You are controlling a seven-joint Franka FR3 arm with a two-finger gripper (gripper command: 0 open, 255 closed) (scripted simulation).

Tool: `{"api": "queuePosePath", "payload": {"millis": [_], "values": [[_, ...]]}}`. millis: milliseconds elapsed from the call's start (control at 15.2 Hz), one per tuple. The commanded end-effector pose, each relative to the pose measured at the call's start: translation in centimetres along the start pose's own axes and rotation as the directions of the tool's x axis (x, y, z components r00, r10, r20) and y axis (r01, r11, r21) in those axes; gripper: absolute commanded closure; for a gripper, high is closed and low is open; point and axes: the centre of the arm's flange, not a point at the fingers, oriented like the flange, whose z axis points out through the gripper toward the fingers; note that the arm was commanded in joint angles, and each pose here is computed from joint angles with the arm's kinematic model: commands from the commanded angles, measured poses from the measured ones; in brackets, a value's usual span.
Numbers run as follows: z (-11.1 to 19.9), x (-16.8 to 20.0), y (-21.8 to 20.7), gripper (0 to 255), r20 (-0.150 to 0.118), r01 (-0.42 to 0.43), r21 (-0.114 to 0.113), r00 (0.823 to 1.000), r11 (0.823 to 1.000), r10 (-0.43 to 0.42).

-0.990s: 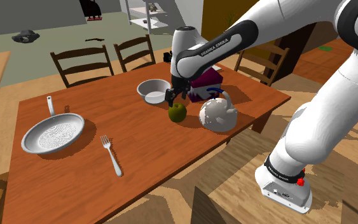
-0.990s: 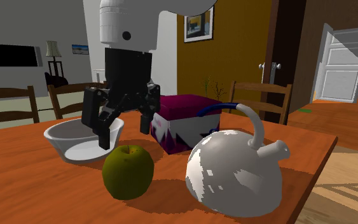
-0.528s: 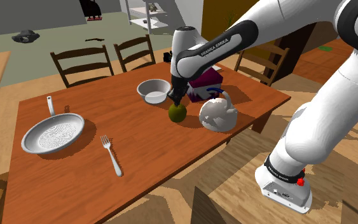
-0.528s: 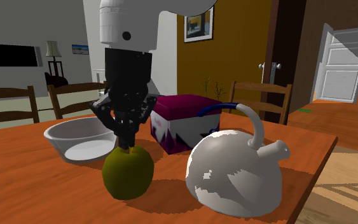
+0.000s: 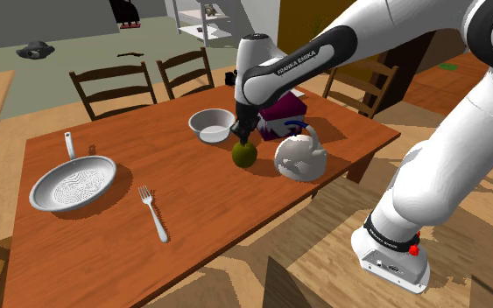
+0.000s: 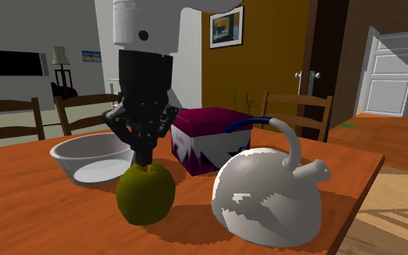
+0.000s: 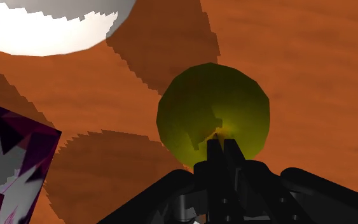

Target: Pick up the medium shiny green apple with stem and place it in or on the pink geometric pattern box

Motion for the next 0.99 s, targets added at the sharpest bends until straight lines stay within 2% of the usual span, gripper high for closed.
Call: {"api": "queuePosePath", "payload": {"millis": [0, 924], "values": [[-1.0, 0.1, 0.0, 255, 0.0, 0.0, 0.0, 1.0, 1.0, 0.0], [-8.3, 1.0, -0.2, 255, 0.0, 0.0, 0.0, 1.0, 1.0, 0.0]]}}
